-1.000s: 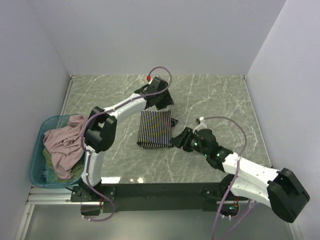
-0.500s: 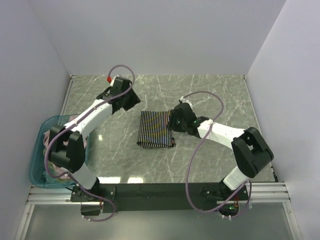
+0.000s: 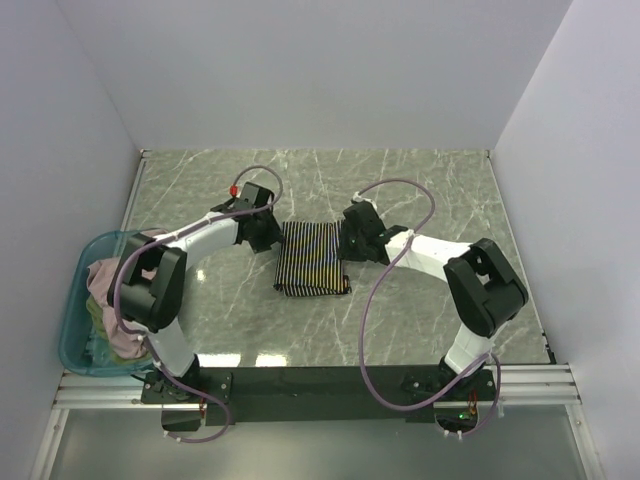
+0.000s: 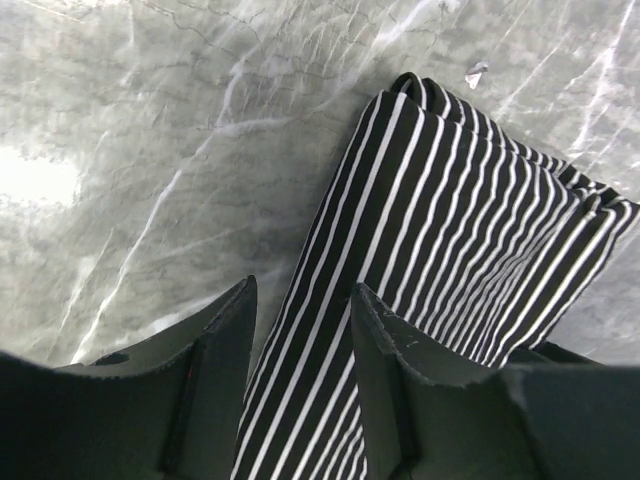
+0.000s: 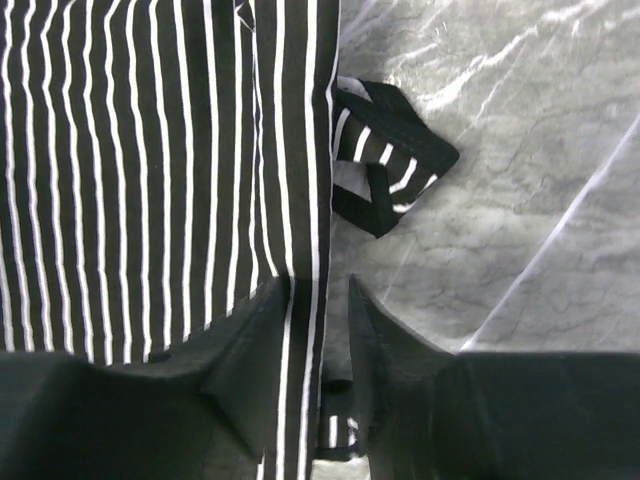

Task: Fold and stack the tank tops
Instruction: Fold the tank top

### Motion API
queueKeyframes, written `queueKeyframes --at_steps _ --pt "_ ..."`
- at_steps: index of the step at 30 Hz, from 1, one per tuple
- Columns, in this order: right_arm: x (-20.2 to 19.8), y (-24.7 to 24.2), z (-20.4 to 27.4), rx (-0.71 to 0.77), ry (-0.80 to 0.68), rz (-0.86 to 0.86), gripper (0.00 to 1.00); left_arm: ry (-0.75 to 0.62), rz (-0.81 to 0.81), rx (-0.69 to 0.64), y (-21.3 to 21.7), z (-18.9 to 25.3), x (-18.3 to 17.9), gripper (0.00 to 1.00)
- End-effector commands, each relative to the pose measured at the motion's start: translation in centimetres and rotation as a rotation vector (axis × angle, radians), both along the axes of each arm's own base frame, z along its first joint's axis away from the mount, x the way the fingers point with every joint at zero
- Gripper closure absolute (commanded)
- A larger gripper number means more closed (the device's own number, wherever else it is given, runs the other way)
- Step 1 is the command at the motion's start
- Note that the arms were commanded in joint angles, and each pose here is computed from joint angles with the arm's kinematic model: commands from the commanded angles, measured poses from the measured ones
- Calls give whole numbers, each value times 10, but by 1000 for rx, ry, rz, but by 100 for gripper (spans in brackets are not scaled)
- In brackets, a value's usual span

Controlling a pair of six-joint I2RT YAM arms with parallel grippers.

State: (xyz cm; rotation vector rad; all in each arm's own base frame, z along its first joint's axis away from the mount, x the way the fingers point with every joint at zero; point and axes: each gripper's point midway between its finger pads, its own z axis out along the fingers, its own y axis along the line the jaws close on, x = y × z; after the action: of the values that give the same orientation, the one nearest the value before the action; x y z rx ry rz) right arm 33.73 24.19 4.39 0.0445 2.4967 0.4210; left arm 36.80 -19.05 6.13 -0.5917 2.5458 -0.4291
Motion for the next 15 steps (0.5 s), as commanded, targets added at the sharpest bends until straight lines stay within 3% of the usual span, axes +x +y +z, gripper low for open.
queueKeyframes --at_steps 1,2,5,15 --pt "16 6 11 33 -40 3 69 -29 -37 -12 -8 -1 6 52" --pt "16 5 15 39 -49 -1 82 -27 -42 -11 -10 -2 6 52" --pt "17 3 26 50 -69 -8 95 -16 -45 4 -10 -9 3 52" --pt "12 -26 2 56 -4 -102 100 20 -66 33 -10 -29 -9 51"
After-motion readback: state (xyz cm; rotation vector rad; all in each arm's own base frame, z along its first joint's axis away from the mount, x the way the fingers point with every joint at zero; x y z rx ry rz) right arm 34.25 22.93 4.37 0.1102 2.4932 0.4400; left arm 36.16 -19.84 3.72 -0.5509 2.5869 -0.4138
